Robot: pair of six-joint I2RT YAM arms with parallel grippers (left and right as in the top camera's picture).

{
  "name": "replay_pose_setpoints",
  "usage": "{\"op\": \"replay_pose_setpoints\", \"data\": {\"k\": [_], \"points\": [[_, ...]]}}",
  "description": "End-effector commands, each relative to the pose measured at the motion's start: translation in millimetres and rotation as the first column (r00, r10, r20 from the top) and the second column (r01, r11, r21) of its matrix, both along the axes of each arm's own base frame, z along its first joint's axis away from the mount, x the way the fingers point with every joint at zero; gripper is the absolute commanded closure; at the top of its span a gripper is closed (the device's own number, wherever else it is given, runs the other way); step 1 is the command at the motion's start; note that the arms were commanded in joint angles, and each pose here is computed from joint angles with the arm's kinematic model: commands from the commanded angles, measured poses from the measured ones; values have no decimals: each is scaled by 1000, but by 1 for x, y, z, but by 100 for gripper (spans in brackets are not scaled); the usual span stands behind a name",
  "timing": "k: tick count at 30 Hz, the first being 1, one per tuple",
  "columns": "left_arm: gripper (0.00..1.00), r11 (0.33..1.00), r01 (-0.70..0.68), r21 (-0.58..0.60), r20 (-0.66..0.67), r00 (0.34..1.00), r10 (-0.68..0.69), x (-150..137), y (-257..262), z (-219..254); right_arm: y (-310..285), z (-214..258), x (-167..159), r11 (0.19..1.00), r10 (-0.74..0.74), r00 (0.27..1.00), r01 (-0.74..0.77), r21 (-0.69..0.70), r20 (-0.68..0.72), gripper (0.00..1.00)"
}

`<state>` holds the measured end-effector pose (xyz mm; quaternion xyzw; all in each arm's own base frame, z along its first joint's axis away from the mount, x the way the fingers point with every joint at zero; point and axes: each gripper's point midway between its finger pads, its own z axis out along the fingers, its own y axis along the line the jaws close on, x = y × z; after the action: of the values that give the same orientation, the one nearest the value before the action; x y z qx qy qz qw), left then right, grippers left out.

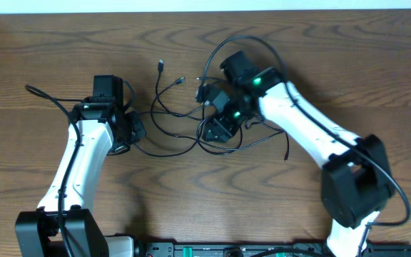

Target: Untangle cables

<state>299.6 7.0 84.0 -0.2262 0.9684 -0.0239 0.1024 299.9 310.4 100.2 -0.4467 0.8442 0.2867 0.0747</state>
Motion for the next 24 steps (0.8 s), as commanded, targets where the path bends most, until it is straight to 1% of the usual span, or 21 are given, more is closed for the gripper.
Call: {"op": "replay_pose_setpoints", "data": {"k": [1,5,8,13,15,16,19,20,22,24], "points": [[93,1000,-14,15,11,1000,14,0,4,3,5,-26,-8,995,59,998,-57,-87,19,39],[93,1000,-14,15,11,1000,14,0,4,3,18,-40,-23,987,116,993,-115,-111,4,37],[92,1000,-14,15,11,1000,14,0,4,3,19,-48,-26,981,131,991,-127,-147,19,38],[93,1000,-14,15,10,1000,14,0,4,3,18,-53,-26,970,146,988,-132,-203,55,47],[93,1000,-13,16,10,1000,13,0,4,3,17,-54,-26,968,146,987,-129,-216,62,48],[92,1000,-14,15,9,1000,14,0,4,3,15,-56,-25,965,145,987,-126,-229,69,50],[92,1000,-14,15,7,1000,14,-1,4,3,13,-58,-25,962,146,987,-124,-245,72,59],[93,1000,-14,15,7,1000,14,-1,4,3,12,-59,-25,961,146,987,-124,-247,71,64],[93,1000,-14,15,7,1000,14,-1,4,3,12,-60,-25,961,146,987,-124,-247,73,75],[93,1000,-14,15,7,1000,14,-1,4,3,12,-60,-24,961,143,987,-119,-251,79,94]]}}
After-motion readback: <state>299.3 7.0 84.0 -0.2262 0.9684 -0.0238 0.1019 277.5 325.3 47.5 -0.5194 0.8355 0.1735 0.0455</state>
